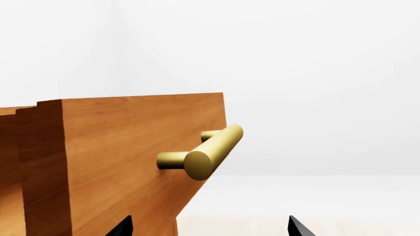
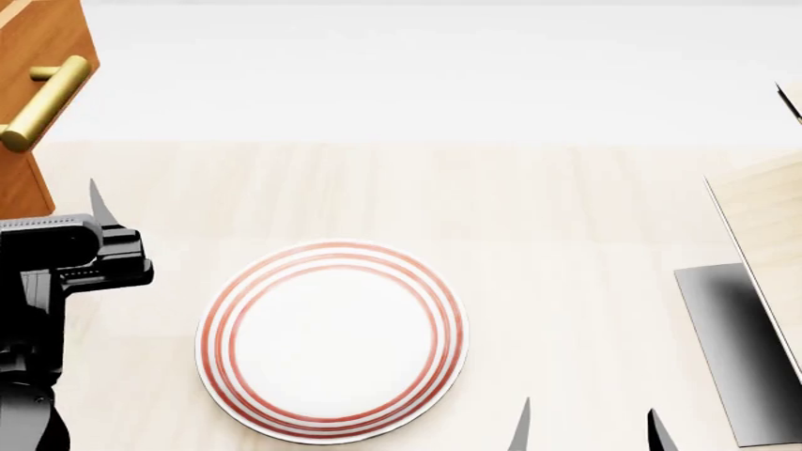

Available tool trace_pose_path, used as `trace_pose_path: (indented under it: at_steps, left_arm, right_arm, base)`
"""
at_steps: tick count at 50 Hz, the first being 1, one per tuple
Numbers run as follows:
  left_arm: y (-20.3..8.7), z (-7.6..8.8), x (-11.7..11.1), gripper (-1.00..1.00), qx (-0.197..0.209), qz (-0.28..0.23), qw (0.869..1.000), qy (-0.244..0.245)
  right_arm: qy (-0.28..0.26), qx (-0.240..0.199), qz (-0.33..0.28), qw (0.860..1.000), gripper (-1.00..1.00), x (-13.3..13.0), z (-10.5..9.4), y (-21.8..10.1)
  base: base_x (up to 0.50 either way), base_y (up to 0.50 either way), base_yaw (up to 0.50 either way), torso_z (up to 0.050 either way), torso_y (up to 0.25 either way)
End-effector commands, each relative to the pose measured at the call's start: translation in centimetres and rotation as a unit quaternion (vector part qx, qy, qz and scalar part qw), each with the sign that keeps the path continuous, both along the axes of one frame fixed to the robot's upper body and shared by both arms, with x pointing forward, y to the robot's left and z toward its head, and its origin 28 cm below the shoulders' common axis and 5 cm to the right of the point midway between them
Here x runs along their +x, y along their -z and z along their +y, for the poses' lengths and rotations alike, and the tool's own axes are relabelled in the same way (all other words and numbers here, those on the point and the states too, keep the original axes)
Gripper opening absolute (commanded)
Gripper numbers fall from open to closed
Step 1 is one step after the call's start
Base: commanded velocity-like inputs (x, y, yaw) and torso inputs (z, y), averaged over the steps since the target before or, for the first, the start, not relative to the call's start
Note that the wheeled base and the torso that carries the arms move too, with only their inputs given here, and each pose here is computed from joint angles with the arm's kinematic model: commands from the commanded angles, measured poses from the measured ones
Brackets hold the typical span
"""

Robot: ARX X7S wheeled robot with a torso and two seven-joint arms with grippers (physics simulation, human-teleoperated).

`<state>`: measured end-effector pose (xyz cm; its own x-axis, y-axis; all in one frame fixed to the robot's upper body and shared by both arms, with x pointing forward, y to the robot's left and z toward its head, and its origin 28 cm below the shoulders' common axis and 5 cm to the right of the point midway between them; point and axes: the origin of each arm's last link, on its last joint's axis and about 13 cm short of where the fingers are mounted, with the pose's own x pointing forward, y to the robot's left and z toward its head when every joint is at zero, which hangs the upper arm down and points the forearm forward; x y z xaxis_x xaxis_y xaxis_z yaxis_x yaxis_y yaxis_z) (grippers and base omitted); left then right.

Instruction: Close the top drawer of the cabinet.

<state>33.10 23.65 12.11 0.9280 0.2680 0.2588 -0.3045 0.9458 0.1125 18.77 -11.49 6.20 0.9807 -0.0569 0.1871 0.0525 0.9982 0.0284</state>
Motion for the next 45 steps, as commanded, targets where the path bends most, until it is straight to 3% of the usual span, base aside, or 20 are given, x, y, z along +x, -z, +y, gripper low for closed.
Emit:
trace_pose_path:
  at_steps: [1,45]
  left_arm:
    - [-0.2,1.0,0.9,1.00,-0.015,0.005,1.000,-0.027]
    - [-1.3,4.1,2.6,1.00,-0.058,0.008,0.994,-0.094]
  right_arm:
    - [-0.001,0.000,0.001,1.000,1.00,0.0,0.0,0.1]
    - [-0.001,0.000,0.003,1.000,1.00,0.1,0.0,0.2]
  base:
    - [0.00,0.00,0.00,0.000,0.000]
    - [0.00,0.00,0.00,0.000,0.000]
